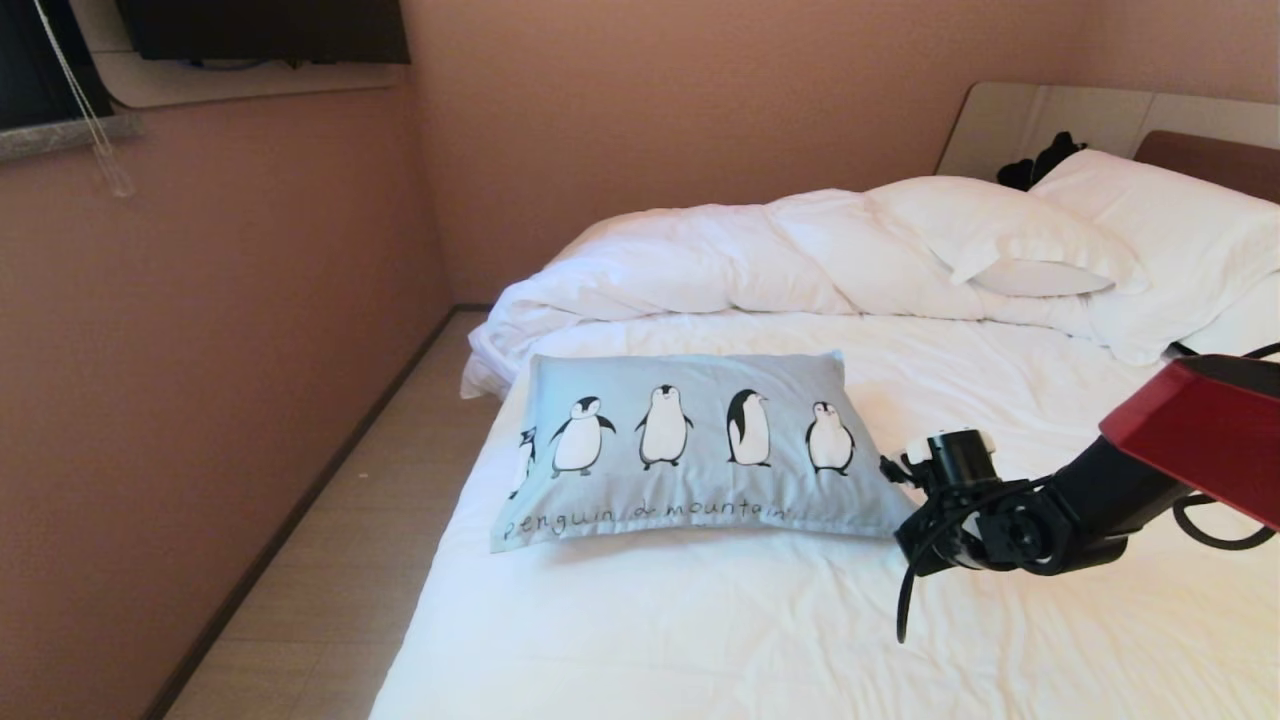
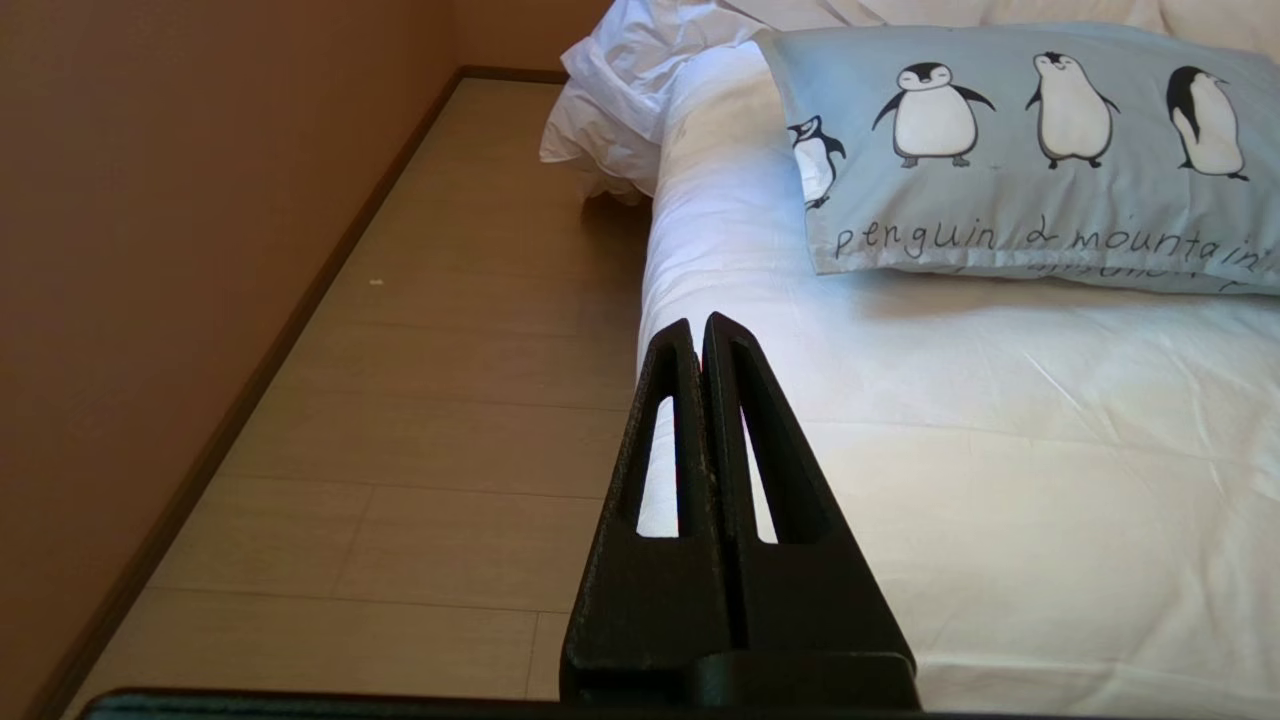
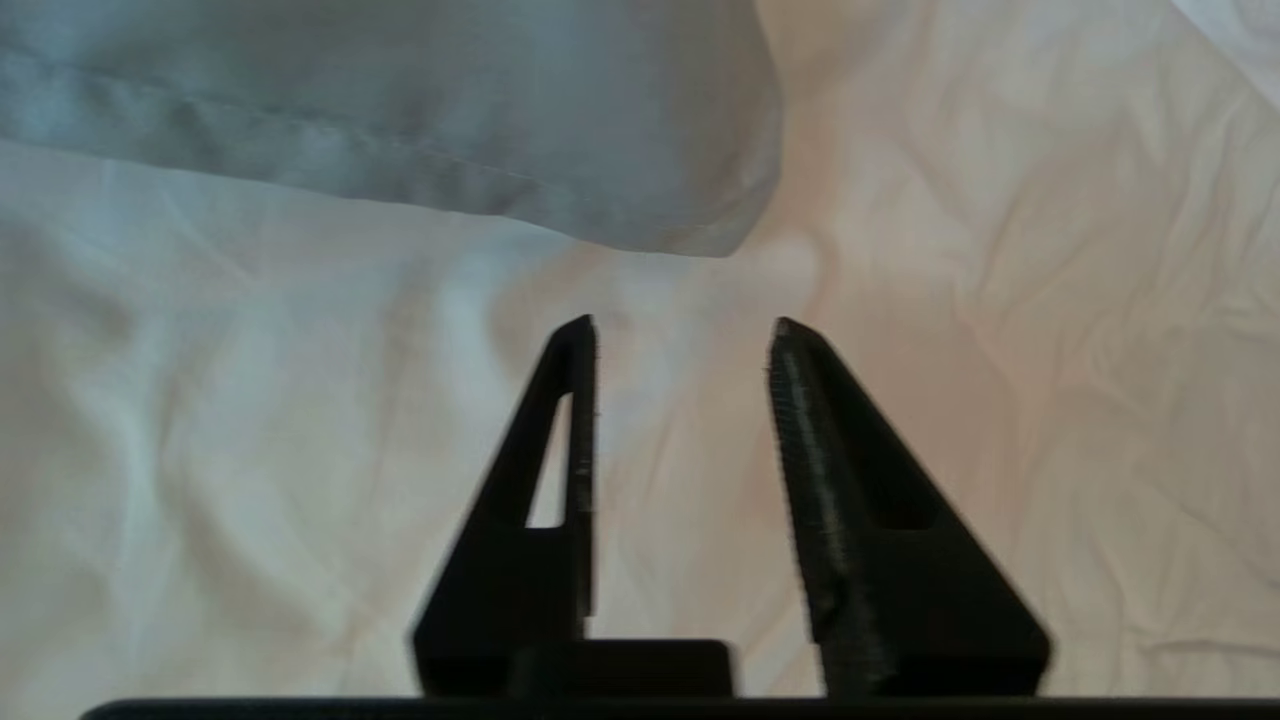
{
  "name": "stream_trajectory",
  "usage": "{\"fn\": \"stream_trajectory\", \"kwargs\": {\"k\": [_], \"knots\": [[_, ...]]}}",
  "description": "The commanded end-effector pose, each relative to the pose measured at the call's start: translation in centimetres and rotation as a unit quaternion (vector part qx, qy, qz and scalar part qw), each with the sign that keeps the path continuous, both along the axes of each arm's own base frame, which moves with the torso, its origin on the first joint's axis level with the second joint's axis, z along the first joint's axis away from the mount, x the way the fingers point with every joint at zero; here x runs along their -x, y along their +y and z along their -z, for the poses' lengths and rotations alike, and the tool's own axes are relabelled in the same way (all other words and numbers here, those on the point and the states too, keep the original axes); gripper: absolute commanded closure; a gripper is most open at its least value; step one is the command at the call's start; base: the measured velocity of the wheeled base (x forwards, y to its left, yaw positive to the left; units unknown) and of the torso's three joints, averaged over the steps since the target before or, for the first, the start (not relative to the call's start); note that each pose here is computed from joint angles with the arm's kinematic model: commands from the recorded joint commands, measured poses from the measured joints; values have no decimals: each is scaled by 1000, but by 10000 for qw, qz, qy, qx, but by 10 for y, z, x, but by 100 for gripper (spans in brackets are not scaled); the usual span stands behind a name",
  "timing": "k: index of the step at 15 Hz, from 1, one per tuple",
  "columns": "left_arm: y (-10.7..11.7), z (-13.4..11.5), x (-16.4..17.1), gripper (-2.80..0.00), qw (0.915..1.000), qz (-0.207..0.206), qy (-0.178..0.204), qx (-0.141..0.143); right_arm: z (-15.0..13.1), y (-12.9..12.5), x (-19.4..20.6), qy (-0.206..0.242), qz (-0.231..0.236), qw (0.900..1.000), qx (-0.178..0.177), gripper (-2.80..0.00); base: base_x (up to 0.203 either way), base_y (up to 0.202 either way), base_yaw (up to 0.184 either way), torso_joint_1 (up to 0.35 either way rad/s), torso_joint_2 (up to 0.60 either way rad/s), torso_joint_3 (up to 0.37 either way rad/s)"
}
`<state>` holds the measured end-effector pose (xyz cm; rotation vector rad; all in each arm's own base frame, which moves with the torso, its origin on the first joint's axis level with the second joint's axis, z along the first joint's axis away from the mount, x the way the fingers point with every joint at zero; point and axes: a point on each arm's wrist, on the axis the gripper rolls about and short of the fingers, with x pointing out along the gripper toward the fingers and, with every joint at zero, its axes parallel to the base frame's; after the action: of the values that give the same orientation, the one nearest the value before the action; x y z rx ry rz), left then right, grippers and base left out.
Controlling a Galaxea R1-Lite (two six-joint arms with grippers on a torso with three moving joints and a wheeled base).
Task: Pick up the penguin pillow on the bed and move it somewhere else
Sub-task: Pick up the pillow
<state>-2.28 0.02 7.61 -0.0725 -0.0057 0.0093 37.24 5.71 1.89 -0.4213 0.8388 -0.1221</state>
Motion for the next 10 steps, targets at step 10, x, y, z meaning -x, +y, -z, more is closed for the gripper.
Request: {"fn": "stream_trajectory", "kwargs": {"k": [10], "knots": [[0,1,0,0,10000,-6,11,6,32,23,-34,-399,-541,9914,1121,-280,0,0,0,0,0,0]]}}
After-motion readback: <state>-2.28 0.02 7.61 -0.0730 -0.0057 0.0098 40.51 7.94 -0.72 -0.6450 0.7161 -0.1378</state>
